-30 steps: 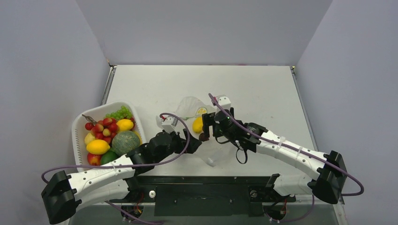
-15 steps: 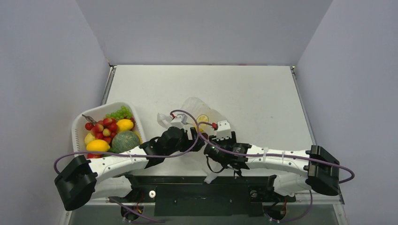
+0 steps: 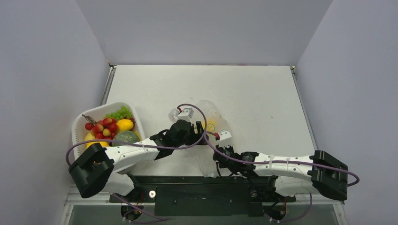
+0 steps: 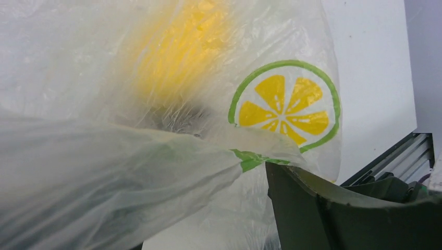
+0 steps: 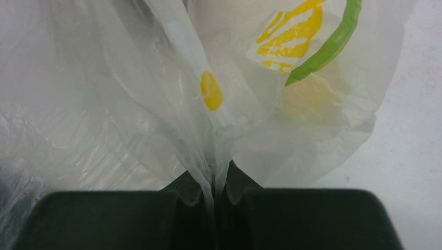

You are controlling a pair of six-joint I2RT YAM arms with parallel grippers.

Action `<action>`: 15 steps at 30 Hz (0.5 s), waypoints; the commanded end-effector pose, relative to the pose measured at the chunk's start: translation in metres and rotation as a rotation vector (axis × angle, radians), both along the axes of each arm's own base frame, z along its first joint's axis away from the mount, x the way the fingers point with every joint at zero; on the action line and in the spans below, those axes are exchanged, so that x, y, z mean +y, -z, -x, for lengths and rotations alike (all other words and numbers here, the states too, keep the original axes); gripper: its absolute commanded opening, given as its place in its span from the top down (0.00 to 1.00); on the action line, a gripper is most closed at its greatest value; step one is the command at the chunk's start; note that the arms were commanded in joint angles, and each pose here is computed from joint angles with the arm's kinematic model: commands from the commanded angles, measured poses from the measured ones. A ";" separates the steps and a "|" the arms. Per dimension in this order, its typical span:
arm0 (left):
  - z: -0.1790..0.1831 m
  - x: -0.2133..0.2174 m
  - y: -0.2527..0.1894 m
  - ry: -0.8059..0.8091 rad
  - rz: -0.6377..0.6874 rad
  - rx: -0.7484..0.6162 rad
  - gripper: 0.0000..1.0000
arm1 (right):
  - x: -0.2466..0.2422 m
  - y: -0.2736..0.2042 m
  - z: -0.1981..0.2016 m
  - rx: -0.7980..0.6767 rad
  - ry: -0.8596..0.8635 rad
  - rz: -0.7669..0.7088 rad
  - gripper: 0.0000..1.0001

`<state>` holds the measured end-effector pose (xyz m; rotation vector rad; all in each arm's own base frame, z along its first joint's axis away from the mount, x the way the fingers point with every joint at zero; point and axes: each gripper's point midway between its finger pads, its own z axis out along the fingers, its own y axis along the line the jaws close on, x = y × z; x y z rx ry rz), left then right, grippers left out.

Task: Take the fake fruits out of the plastic bag
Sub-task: Adjust the plastic bag at the center of the board, then take out the fake fruit from the plastic bag.

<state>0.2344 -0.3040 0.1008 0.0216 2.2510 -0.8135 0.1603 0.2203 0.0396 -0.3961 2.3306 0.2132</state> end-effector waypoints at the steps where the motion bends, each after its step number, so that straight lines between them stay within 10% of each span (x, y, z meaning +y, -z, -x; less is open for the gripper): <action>1: -0.019 -0.012 -0.012 0.007 -0.004 -0.070 0.30 | 0.018 -0.003 0.003 0.030 -0.050 -0.113 1.00; 15: -0.026 -0.034 0.018 0.057 -0.140 -0.089 0.28 | 0.014 -0.016 -0.009 0.014 -0.021 -0.150 1.00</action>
